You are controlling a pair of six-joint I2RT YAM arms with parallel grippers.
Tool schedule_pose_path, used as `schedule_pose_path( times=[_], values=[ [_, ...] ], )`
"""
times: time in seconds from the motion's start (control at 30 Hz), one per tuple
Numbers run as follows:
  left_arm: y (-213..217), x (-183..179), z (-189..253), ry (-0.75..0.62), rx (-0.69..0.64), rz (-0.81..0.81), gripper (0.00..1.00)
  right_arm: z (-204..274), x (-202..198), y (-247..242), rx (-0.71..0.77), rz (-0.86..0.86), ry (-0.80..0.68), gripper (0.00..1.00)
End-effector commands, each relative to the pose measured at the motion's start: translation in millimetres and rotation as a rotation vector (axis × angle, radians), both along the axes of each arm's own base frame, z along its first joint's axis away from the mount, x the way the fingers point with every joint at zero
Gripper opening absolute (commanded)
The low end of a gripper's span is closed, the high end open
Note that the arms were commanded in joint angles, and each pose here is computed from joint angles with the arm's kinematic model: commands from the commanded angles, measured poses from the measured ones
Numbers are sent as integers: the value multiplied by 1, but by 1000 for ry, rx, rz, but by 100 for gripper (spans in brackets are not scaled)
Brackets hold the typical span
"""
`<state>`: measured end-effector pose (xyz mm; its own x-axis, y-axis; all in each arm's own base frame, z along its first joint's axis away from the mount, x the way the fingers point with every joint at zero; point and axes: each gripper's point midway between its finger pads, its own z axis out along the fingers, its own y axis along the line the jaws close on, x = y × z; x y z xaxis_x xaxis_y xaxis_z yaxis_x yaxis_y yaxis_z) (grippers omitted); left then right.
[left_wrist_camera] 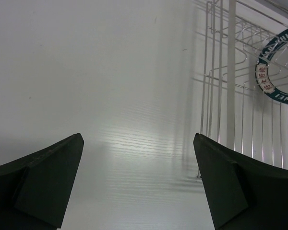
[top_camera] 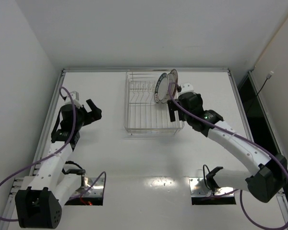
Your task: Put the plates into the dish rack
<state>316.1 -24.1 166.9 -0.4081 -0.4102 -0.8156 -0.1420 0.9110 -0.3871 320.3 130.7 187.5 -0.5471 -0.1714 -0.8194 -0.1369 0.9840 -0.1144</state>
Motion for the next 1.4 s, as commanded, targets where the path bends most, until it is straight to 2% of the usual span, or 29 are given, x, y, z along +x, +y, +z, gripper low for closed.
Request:
schedule_pose_path(
  times=[0.0, 0.07, 0.2, 0.3, 0.37, 0.43, 0.63, 0.67, 0.8, 0.9, 0.97, 1.0, 1.03, 1.07, 1.1, 1.23, 1.27, 1.3, 1.37],
  values=[
    [-7, 6, 30, -154, 21, -23, 99, -3, -5, -10, 9, -67, -9, 99],
    [-12, 1, 35, -206, 39, -47, 99, -13, -15, -14, -54, 8, 44, 99],
    [-28, -10, 51, -307, 114, -132, 99, -19, -24, -36, -128, -42, 67, 99],
    [-28, -9, 43, -250, 136, -124, 99, -13, -25, -42, -102, -68, 31, 99],
    [-26, -9, 41, -252, 148, -117, 99, -10, -32, -27, -47, 14, 15, 99],
    [-25, -8, 37, -253, 142, -105, 99, -4, -35, -29, -26, 14, -18, 99],
    [-24, -11, 40, -277, 119, -59, 99, 8, -36, -50, 52, -164, -112, 99],
    [-31, -15, 43, -287, 101, -78, 99, 6, -36, -54, 95, -236, -121, 99],
    [-47, -30, 59, -378, 46, -108, 99, -29, -39, -55, 106, -256, -97, 99],
    [-35, -34, 67, -416, 108, -51, 99, -43, -36, -53, 93, -251, -109, 99],
    [-27, -36, 64, -405, 156, -18, 99, -20, -34, -78, 22, -371, -269, 99],
    [-26, -37, 61, -395, 172, -15, 99, -29, -41, -97, -122, -371, -296, 99],
    [-23, -38, 59, -386, 178, -5, 99, -20, -44, -113, -177, -429, -357, 99],
    [-25, -37, 54, -364, 176, -4, 99, -1, -41, -119, -108, -482, -459, 99],
    [-25, -36, 51, -354, 179, -6, 99, -14, -43, -133, -173, -479, -458, 99],
    [-28, -28, 48, -325, 180, -7, 99, -25, -35, -136, -79, -415, -622, 99],
    [-29, -27, 45, -316, 183, -9, 99, -15, -30, -132, -49, -390, -665, 99],
    [-29, -27, 46, -306, 196, -13, 99, -18, -22, -123, -107, -268, -677, 99],
    [-28, -27, 47, -305, 205, -16, 99, -34, -17, -121, -193, -195, -646, 99]
  ],
)
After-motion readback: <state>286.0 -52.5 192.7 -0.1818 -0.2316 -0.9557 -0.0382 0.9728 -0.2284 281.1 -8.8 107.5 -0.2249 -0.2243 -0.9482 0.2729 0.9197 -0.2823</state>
